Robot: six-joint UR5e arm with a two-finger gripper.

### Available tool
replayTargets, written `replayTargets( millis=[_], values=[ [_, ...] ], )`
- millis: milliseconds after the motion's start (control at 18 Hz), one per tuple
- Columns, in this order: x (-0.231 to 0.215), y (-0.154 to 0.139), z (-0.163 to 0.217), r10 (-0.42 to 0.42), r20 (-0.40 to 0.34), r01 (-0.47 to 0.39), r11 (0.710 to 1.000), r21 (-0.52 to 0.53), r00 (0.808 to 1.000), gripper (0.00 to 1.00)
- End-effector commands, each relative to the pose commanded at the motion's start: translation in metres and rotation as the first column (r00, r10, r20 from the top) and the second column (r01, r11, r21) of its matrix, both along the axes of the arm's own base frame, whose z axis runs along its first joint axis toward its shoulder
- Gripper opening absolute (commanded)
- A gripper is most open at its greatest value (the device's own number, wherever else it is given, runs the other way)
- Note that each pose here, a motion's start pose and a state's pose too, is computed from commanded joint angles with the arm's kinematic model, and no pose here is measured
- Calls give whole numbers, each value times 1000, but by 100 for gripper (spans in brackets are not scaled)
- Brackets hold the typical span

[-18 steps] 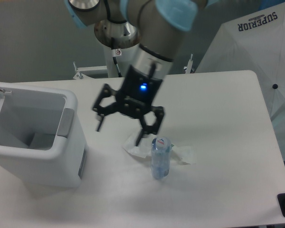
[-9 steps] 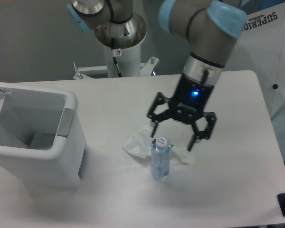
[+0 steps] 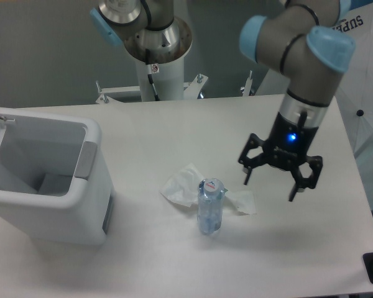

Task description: Open the trash can

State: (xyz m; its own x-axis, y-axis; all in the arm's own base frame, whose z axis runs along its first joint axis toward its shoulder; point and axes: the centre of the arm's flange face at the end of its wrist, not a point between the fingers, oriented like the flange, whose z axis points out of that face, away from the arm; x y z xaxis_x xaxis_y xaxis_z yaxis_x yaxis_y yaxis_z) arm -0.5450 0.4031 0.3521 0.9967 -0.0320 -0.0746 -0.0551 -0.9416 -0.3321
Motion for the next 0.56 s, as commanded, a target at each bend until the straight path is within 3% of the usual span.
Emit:
replayTargets(
  millis=[167, 556],
  values=[
    [-8, -3, -12, -52, -33, 50, 996, -74, 998, 100],
    [-10, -4, -21, -58, -34, 54, 992, -111, 998, 100]
  ],
)
